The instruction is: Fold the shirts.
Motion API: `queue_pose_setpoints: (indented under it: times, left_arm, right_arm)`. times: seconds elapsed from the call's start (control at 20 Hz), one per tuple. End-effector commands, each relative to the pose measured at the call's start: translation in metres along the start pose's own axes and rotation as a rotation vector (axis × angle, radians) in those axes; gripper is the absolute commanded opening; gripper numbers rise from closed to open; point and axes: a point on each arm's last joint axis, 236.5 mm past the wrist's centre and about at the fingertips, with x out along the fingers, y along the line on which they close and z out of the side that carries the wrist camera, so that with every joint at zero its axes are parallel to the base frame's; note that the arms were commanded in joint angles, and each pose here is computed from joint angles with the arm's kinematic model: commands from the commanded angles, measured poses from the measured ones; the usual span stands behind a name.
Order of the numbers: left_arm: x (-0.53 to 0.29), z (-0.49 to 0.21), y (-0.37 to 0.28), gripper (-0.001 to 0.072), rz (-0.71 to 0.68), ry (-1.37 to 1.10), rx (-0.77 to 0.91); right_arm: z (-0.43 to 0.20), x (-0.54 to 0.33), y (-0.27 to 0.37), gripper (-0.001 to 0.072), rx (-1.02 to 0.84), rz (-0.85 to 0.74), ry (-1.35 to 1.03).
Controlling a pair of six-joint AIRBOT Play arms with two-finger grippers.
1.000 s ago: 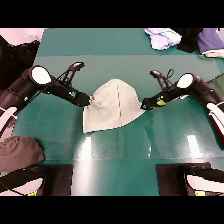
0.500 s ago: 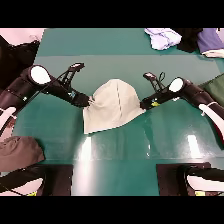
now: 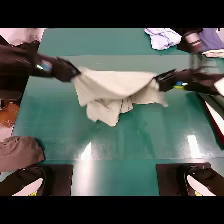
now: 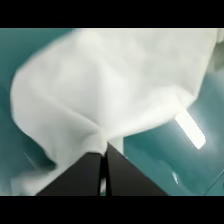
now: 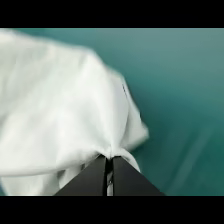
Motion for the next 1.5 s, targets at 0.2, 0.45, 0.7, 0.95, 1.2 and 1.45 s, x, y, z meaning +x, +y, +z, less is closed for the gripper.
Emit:
queue_pose_setpoints:
  times: [0.2, 0.45, 0.7, 0.95, 1.2, 1.45]
  left_arm:
    - [-0.185, 0.118, -0.117, 0.0032, -0.115, -0.523, 0.219]
    - [-0.277, 0.161, -0.160, 0.0032, -0.152, -0.842, 0.312]
    - [-0.225, 0.176, -0.096, 0.0032, 0.049, -0.788, 0.298]
    - [-0.035, 0.128, 0.019, 0.0033, 0.158, -0.323, 0.156]
    - [0.153, 0.031, 0.114, 0.0033, 0.151, 0.084, 0.017]
    - [0.227, -0.039, 0.160, 0.0034, 0.157, 0.255, -0.090]
  right_arm:
    - [0.139, -0.182, 0.070, 0.0015, -0.119, 0.036, -0.498]
    - [0.163, -0.206, 0.096, 0.0015, -0.137, 0.096, -0.426]
    - [0.165, -0.154, 0.084, 0.0015, -0.054, 0.113, -0.231]
    - [0.114, -0.048, 0.008, 0.0015, 0.032, -0.067, 0.102]
    - [0.018, 0.067, -0.051, 0.0016, 0.101, -0.130, 0.385]
    - [-0.037, 0.136, -0.086, 0.0015, 0.159, -0.164, 0.429]
